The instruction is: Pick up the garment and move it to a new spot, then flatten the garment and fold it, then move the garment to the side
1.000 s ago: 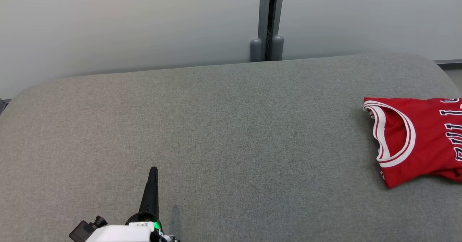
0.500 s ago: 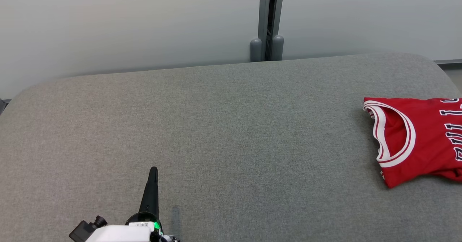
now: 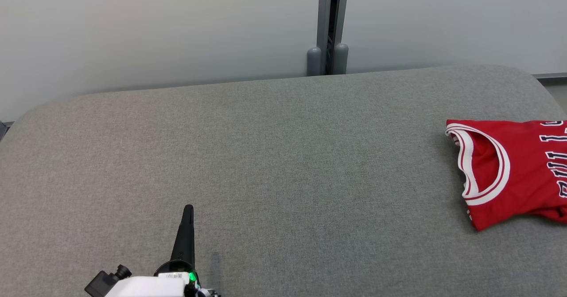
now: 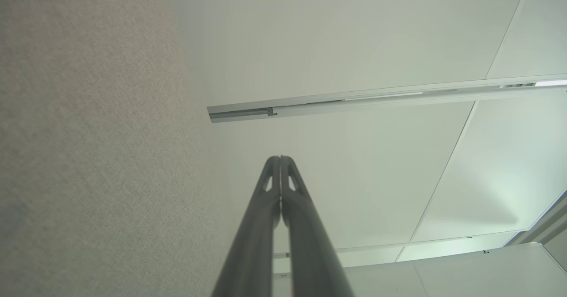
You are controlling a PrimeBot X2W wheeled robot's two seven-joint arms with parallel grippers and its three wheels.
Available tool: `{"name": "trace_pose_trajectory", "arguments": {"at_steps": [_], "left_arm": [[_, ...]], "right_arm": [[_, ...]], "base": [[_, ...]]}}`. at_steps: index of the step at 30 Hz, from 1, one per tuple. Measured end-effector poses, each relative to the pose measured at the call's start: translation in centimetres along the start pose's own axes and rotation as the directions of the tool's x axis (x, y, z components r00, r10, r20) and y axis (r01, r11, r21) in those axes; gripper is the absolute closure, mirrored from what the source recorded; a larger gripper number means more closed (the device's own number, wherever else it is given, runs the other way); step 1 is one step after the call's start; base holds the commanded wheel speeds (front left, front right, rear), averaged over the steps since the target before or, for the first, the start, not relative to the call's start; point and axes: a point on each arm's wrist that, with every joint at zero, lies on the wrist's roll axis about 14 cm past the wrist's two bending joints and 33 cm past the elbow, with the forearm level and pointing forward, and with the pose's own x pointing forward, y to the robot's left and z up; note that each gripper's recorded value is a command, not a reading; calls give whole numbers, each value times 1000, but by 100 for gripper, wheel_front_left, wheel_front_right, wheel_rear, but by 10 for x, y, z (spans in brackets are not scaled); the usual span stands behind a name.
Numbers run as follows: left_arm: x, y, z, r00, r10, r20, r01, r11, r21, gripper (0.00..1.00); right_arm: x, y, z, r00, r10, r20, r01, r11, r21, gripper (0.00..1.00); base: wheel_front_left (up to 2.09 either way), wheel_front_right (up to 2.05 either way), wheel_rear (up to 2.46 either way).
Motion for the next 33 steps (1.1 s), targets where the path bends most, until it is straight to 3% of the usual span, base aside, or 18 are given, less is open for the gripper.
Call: {"name": "trace_pose_trajectory", "arguments": {"at_steps": [33], "left_arm": [[0, 0, 0, 1000, 0, 0, 0, 1000, 0, 100]], "right_arm": [[0, 0, 0, 1000, 0, 0, 0, 1000, 0, 100]], "base": [[0, 0, 0]]}}
